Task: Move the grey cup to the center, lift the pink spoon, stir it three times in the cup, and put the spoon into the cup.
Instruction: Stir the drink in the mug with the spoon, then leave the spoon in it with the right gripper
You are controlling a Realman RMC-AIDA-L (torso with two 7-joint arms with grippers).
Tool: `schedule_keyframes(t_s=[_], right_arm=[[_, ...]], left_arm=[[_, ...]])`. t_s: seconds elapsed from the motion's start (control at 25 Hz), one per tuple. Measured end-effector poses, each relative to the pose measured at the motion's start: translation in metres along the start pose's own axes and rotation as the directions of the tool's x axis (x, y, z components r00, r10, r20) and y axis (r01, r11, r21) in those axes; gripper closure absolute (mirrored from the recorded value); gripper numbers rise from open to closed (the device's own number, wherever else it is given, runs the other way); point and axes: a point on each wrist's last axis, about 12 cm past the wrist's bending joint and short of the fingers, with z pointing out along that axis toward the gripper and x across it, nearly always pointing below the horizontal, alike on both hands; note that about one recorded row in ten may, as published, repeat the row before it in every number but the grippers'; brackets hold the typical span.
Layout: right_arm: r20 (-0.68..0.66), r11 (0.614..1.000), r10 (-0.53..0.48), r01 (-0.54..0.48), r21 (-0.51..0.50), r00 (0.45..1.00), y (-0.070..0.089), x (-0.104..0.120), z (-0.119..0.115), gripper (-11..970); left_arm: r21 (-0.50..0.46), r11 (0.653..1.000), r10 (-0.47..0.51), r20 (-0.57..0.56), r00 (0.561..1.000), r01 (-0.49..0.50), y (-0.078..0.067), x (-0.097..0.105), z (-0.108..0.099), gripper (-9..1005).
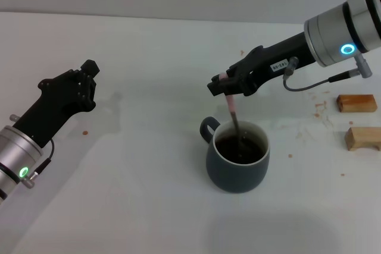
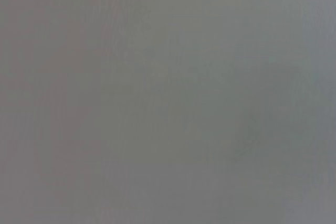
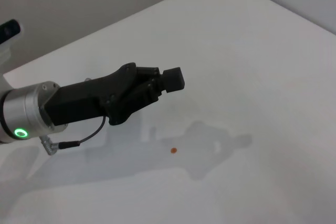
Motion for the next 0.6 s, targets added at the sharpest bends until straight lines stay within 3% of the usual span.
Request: schedule_keyframes(t_s=[0.32,0.6], right_arm=[[0.011,0.999,0.033,-0.033,0.011,0.999,-0.003,0.008,-0.002,718],[0.111,0.995,0.086,-0.092,0.046,0.99,-0.012,0.018,-0.017,574]], left_arm=[[-0.001,1.0,0.003,-0.002,1.0,-0.003,0.0,0.0,0.0,891],[-0.001,1.0,0.001,0.002,1.0,-0.001,0.002,-0.001,-0.002,890]])
